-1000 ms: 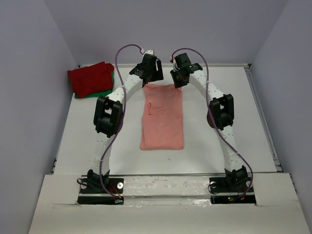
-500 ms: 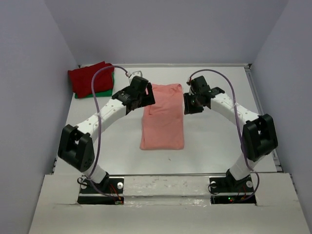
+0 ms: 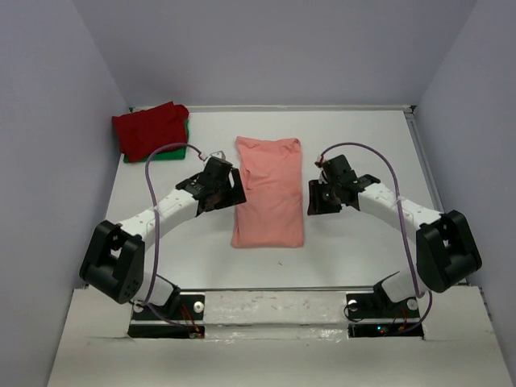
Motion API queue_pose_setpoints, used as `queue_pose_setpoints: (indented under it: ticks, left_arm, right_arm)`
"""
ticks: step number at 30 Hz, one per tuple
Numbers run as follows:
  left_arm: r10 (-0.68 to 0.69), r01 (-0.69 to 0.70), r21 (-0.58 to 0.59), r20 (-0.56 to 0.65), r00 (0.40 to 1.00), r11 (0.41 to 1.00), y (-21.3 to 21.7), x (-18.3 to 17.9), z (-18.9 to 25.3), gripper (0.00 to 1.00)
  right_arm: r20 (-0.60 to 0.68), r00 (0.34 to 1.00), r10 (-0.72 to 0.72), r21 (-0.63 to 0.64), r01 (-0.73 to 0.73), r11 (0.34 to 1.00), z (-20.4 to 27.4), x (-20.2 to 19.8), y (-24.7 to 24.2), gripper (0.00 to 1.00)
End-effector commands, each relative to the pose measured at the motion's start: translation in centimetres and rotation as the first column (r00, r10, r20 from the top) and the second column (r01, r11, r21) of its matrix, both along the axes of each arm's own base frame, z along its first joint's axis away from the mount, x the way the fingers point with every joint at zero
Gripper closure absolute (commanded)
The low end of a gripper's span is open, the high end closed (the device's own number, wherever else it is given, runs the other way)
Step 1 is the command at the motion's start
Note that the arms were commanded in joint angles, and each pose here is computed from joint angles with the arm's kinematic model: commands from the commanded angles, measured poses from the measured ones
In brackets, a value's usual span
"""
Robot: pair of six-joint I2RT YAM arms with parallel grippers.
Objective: Fold and stack the t-shirts
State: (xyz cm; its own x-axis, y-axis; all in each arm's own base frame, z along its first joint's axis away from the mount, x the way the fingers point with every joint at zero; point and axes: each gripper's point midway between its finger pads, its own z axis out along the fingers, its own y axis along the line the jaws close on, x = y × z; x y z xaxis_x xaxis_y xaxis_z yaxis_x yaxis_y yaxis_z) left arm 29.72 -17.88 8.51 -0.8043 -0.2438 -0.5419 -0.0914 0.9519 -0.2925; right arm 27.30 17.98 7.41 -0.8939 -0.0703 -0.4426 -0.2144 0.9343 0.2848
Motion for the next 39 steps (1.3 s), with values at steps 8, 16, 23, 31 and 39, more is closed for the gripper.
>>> queue_pose_setpoints:
  ticks: [8, 16, 23, 31, 39]
  left_arm:
    - [0.031, -0.031, -0.005, 0.051, 0.998, 1.000, 0.2, 5.3, 1.5, 0.12]
    - [0.018, -0.017, -0.021, 0.049, 0.999, 1.000, -1.2, 8.1, 1.8, 0.77]
    - [-0.031, 0.030, -0.079, -0.003, 1.000, 0.996, -3.5, 9.4, 0.5, 1.00]
    - [-0.065, 0.060, -0.111, -0.040, 0.997, 0.992, -5.1, 10.3, -1.5, 1.00]
    - [-0.073, 0.066, -0.111, -0.058, 0.996, 0.992, -5.7, 11.0, -2.6, 1.00]
  right_arm:
    - [0.119, 0.993, -0.008, -0.013, 0.009, 1.000, 1.4, 6.3, 2.2, 0.55]
    - [0.144, 0.990, -0.002, -0.037, 0.007, 0.999, 2.2, 8.9, 3.0, 1.00]
    - [0.100, 0.995, 0.024, -0.065, -0.018, 0.998, 1.2, 10.2, 3.8, 1.00]
    - [0.055, 0.998, 0.037, -0.046, -0.035, 0.998, -0.5, 11.8, 5.4, 1.00]
    - [0.028, 0.999, 0.040, -0.055, -0.038, 0.998, -2.0, 12.3, 5.7, 1.00]
